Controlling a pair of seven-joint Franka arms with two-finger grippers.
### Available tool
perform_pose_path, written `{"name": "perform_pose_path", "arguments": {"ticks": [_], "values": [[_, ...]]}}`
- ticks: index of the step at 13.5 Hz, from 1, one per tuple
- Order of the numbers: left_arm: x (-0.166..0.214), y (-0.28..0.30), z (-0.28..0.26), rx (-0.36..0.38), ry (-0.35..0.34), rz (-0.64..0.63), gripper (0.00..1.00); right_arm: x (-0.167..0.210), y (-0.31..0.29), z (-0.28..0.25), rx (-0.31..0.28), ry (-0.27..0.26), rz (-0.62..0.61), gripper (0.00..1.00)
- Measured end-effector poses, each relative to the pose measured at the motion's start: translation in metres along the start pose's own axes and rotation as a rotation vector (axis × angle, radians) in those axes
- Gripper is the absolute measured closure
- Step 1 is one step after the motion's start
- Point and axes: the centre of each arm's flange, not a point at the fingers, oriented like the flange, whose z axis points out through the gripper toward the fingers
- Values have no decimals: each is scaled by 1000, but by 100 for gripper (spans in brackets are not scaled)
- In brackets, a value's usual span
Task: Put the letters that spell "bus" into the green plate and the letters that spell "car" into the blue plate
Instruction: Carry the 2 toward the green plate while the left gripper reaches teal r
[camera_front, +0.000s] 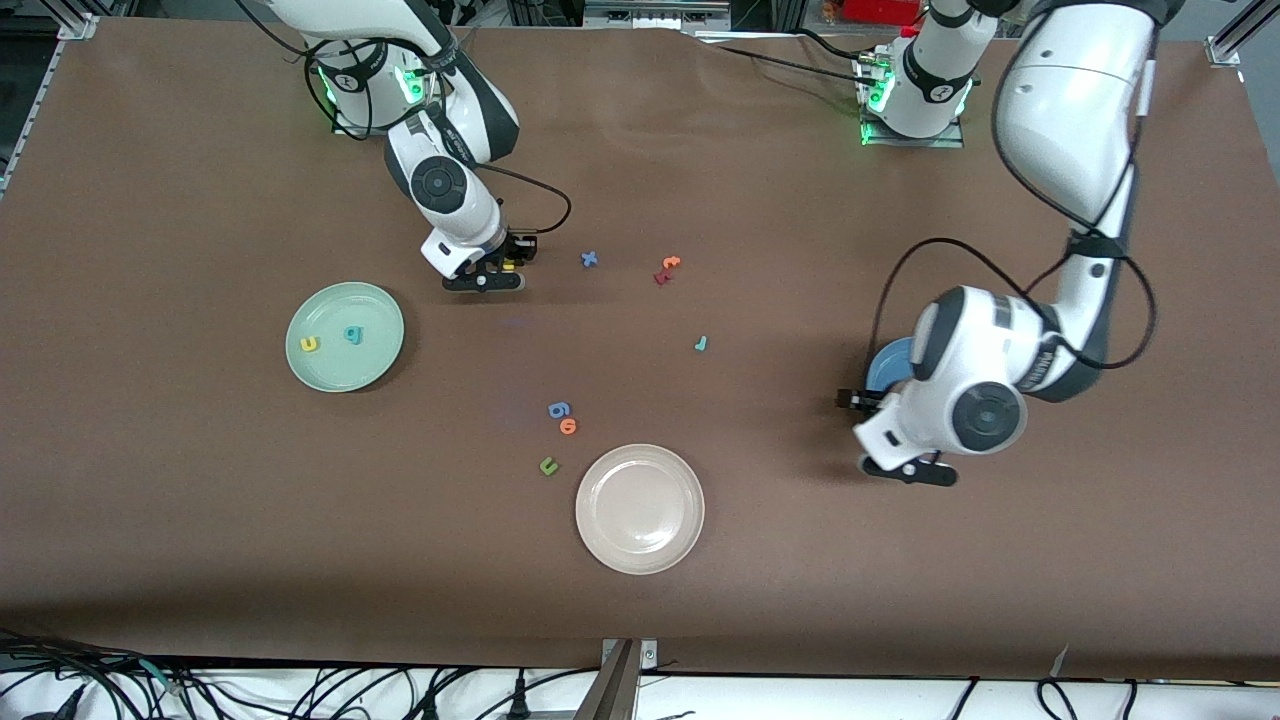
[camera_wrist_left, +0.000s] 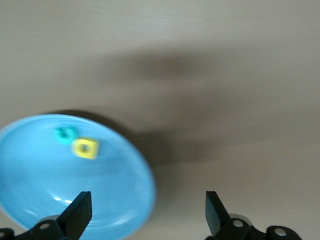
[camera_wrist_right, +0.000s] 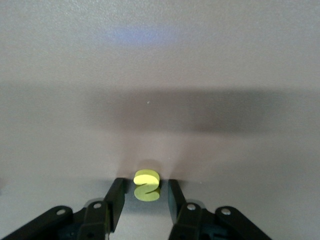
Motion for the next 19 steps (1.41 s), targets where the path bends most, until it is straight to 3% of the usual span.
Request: {"name": "perform_pose_path", "arguments": {"ticks": [1,8,17,19], "values": [[-3,20,3,7,8,-17,0,0,0,-1,0,1,1,60],[-26,83,32,-3,85,-142,0,0,0,-2,7,15,0,60],[-85,175,51,-78,171,-271,0,2,0,-3,15,42,-8,65],[-88,180,58,-93,190,-291,0,2,1,-4,14,44,-7,77]]}}
